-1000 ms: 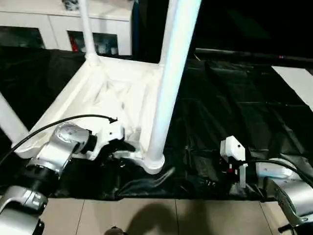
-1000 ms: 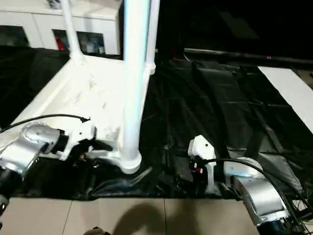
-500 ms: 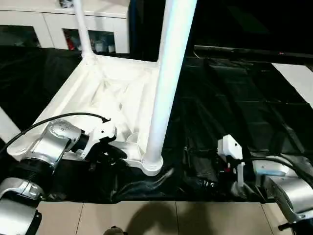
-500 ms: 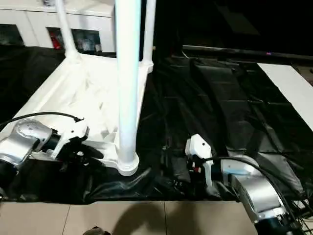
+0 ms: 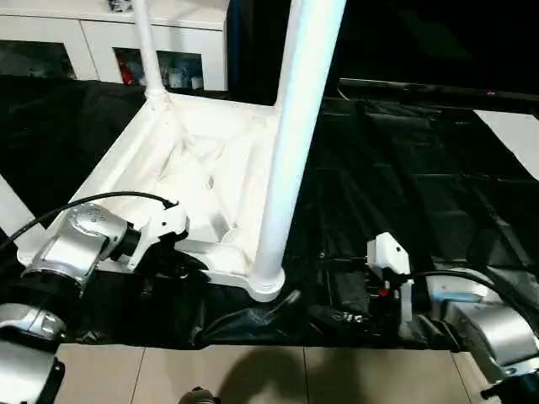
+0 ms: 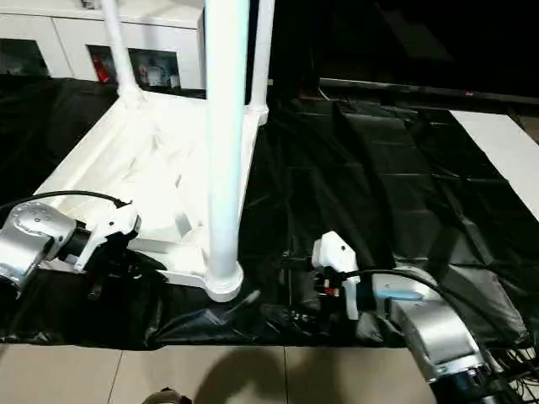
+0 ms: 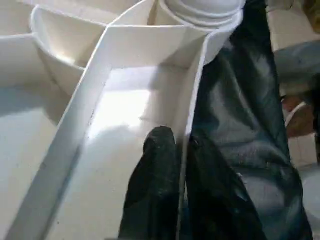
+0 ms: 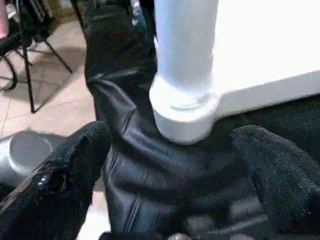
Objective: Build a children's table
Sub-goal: Rotate leg to tighten
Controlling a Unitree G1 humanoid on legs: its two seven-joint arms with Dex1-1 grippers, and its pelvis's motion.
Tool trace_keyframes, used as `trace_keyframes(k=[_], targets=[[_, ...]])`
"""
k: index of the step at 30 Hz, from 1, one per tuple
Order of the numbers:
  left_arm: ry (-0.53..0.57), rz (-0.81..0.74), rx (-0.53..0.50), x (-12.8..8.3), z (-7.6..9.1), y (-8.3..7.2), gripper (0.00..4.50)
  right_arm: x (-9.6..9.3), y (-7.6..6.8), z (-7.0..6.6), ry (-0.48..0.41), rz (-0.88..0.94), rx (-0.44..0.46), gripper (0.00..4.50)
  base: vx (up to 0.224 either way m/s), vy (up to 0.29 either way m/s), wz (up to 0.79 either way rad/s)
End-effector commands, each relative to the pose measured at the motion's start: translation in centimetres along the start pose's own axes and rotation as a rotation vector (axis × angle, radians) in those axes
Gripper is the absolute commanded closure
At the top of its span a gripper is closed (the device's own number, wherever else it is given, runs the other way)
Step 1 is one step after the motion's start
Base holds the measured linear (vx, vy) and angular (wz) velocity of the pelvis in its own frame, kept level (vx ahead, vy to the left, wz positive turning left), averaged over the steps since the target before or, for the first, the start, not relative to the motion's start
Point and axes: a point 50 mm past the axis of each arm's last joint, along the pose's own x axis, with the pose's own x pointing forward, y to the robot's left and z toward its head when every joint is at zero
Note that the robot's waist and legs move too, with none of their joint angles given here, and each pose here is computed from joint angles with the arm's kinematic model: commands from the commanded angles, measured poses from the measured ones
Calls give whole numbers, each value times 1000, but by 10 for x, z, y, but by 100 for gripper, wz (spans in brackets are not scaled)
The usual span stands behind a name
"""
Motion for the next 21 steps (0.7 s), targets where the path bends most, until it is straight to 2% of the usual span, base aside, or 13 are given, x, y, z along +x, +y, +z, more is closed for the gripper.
trace_keyframes(k=[1,6,10,11,15,17,21], targets=[[-73,-2,-20,7,3,-2,443,5,-5,1,15,-31,-27,0,0,0,0],[-69,-16,8,31,4,-8,449,20,-20,3,16,-152,-57,0,0,0,0],[-114,6,43,52,18,-8,449,27,-35,8,15,-217,-89,0,0,0,0],[-114,6,43,52,18,-8,450,27,-35,8,15,-217,-89,26,0,0,0],[-117,23,58,56,24,-7,450,28,-39,10,9,-208,-89,39,0,0,0],[-118,27,57,56,25,-6,450,29,-39,9,10,-192,-85,68,0,0,0],[-111,43,56,53,24,-5,450,31,-41,7,22,-177,-89,97,0,0,0]])
